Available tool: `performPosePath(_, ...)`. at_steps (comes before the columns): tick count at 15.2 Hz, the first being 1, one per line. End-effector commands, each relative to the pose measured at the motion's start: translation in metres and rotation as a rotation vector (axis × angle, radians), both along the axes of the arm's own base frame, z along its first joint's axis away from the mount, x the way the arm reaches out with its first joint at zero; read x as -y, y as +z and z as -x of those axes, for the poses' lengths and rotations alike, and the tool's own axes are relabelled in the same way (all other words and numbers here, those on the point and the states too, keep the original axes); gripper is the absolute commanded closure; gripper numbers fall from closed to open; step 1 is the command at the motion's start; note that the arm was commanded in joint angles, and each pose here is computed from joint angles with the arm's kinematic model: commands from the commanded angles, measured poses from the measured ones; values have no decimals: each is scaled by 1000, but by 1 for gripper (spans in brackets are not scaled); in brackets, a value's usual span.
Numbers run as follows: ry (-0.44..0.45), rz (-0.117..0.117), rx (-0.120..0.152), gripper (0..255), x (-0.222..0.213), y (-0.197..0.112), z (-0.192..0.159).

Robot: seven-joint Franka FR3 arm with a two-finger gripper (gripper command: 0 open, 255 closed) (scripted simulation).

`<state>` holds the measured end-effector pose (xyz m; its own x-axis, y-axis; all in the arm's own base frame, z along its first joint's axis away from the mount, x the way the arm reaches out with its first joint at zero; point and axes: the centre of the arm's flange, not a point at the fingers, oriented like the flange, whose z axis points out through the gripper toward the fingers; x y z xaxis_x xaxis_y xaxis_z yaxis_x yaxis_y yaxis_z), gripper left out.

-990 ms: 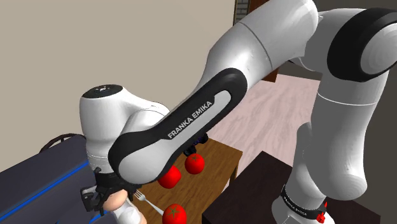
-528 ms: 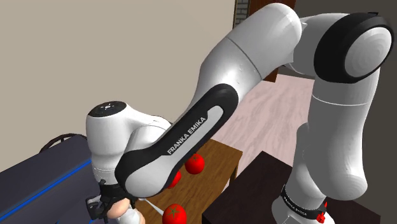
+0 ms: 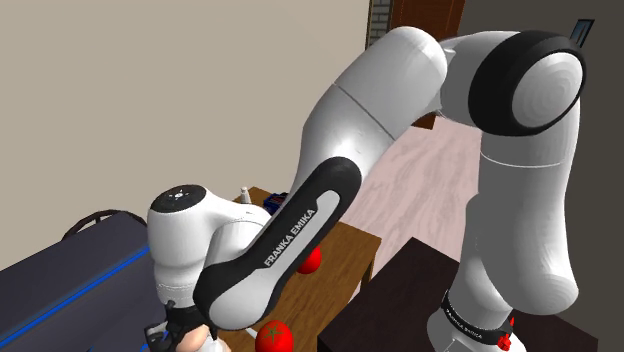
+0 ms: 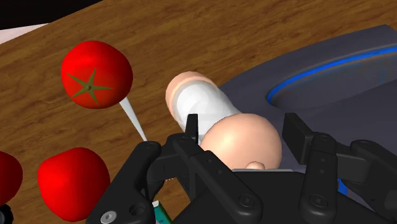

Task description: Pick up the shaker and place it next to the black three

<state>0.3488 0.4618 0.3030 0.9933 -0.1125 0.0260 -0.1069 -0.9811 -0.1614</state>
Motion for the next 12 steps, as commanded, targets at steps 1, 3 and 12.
performPosePath(1,-1,-3,3,255,0,-9,-1)
performPosePath(3,-1,-3,3,255,0,-20,-1)
performPosePath(12,-1,-3,3,255,0,-67,-1)
